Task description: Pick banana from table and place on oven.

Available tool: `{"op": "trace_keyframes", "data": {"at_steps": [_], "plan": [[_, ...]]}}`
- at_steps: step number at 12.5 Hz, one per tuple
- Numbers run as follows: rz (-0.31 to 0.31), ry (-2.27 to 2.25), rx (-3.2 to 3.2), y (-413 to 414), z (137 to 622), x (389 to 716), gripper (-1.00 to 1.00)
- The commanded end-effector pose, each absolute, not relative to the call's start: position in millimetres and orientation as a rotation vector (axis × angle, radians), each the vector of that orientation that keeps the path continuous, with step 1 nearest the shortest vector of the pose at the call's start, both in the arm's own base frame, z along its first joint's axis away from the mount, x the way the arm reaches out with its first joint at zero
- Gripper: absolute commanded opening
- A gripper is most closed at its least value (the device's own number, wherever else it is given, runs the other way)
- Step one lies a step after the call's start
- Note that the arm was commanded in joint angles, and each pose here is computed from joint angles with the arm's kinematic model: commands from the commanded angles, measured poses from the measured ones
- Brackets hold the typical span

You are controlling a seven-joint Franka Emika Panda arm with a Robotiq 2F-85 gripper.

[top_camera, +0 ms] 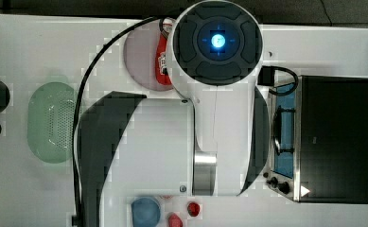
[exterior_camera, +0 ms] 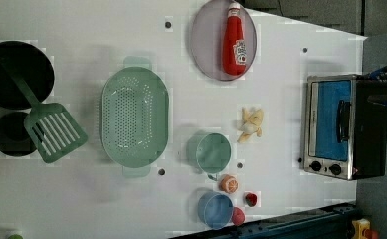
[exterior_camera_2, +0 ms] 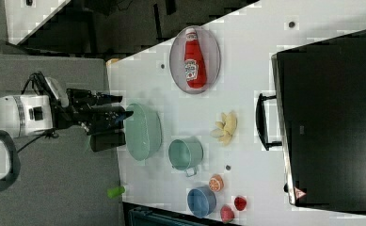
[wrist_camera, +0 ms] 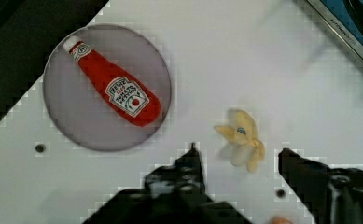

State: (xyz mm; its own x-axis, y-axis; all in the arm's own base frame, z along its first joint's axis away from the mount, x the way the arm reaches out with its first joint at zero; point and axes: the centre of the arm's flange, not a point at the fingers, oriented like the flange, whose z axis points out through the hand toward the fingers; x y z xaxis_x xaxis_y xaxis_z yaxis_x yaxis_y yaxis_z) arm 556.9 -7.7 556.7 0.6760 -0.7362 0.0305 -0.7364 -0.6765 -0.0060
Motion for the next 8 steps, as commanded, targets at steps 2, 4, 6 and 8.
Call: {"op": "trace_keyframes", "data": {"at_steps": [2, 4, 6, 8], "plan": [[0.017, -1.388, 2.806, -18, 597, 406, 0.8], [0.012, -1.387, 2.805, -18, 596, 407, 1.0], [0.003, -1.386, 2.803, -18, 589, 411, 1.0], [0.016, -1.386, 2.807, -18, 572, 423, 1.0]]}}
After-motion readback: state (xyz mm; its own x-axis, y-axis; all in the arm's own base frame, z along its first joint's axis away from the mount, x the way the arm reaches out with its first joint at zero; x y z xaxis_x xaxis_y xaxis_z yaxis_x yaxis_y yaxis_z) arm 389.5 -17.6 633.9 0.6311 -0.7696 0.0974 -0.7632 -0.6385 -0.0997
